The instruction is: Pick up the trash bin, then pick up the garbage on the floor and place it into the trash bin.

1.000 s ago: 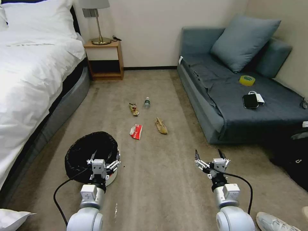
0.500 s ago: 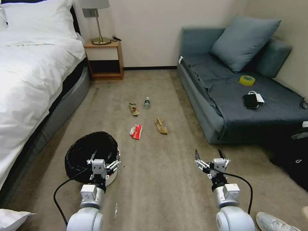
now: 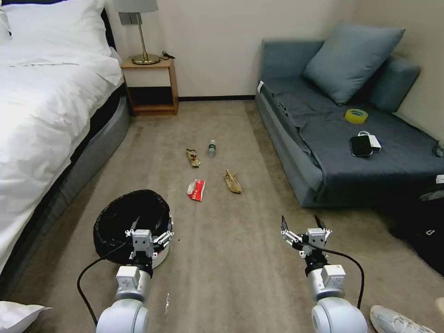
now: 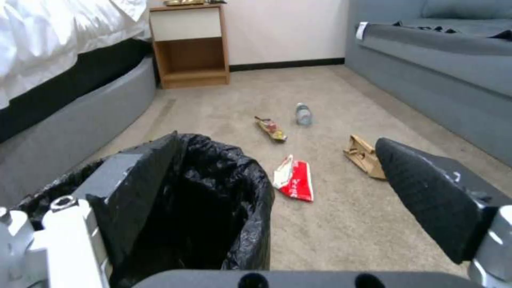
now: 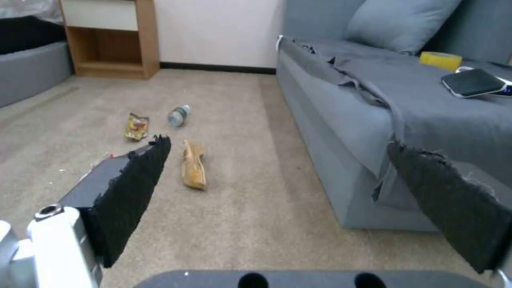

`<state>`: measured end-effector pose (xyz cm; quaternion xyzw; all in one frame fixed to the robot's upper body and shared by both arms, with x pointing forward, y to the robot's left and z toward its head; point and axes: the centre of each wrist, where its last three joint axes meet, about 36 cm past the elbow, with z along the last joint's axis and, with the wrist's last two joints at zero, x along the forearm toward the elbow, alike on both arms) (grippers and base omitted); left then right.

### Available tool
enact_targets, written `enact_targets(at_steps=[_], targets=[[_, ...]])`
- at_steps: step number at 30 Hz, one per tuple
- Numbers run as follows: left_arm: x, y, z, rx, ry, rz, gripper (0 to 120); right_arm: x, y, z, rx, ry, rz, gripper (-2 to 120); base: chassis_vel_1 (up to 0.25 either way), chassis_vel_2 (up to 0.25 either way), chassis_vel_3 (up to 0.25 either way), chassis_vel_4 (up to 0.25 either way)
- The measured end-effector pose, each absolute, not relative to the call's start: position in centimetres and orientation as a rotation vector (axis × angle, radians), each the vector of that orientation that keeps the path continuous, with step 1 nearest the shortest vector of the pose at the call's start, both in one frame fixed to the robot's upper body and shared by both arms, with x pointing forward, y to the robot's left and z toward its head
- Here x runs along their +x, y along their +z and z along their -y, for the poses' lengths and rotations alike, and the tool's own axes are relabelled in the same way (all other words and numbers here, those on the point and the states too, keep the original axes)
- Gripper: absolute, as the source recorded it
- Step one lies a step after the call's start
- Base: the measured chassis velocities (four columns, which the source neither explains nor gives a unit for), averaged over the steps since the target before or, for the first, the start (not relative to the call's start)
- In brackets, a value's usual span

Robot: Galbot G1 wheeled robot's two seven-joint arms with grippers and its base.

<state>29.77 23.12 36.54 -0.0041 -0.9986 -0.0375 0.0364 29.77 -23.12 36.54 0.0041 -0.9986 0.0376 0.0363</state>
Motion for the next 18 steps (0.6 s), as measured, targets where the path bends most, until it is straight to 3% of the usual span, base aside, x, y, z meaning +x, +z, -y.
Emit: enact_targets(at_steps=[9,18], targets=[[29.9,37.0,-23.4,0.000,-0.108,3.062,100,29.8,37.1,23.0,0.004,0.108,3.072,100,0.000,0.000,0.000,0.000],[31.1,44.6,-26.4,0.193,-0.039,3.038,100,29.5,46.8,21.1,-0.161,-0.017,3.159,100,0.000,0.000,0.000,0.000]])
